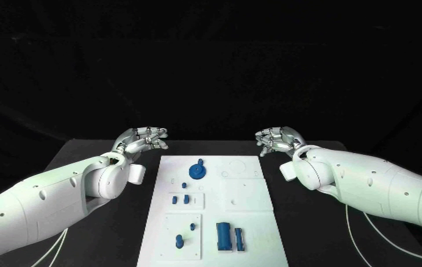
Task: Assemble the parts on the task board
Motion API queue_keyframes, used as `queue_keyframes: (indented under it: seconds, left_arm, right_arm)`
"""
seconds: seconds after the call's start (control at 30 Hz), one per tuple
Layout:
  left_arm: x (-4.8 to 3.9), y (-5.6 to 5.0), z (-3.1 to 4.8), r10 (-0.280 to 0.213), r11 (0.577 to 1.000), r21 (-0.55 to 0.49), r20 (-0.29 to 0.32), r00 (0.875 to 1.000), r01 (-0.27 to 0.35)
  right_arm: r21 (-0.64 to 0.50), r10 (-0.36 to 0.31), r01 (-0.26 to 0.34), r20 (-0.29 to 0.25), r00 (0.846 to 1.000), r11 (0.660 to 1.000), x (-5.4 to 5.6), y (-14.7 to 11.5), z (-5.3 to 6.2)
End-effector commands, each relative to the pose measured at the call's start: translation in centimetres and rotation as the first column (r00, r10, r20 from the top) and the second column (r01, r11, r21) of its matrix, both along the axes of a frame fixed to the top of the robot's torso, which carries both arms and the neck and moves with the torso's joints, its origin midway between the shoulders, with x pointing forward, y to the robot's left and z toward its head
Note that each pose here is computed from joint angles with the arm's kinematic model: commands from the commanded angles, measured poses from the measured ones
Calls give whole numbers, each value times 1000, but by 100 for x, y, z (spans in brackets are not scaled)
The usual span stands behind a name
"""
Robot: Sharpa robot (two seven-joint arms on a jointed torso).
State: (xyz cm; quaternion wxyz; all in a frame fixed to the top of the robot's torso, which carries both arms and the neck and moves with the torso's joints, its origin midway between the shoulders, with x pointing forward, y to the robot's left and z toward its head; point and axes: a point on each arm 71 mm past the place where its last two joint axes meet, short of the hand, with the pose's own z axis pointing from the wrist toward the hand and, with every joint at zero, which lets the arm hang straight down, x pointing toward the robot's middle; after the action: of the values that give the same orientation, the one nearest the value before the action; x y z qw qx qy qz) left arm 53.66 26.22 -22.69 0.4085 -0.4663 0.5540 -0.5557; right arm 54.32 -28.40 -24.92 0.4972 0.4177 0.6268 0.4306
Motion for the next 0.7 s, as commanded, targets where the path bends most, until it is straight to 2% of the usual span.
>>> queue_keyframes:
  seconds: [0.03, 0.07, 0.1, 0.27, 0.4, 0.57, 0.7]
  left_arm:
    - [81, 47, -25, 86, 995, -56, 40, 996, -83]
    - [102, 49, -43, 95, 994, -61, 46, 994, -92]
    - [72, 10, -59, 39, 999, -9, 5, 999, -39]
    - [36, -33, -65, 48, 999, -7, 7, 999, -48]
    - [-37, -116, -73, 68, 998, -2, 11, 998, -68]
    - [-214, -295, -74, 110, 994, 9, 22, 994, -110]
    - [-417, -468, -51, 153, 988, 23, 36, 988, -154]
  right_arm:
    - [130, -6, 2, 29, 1000, 992, 71, -65, -13]
    - [136, -4, 0, 29, 1000, 991, 82, -56, -31]
    - [26, -42, 42, 7, 999, 999, 72, -120, -32]
    - [43, -45, 45, 15, 999, 998, 35, -56, -33]
    - [75, -53, 51, 29, 998, 996, -41, 68, -30]
    - [142, -74, 65, 55, 996, 988, -228, 332, 4]
    - [207, -100, 82, 76, 992, 975, -447, 585, 76]
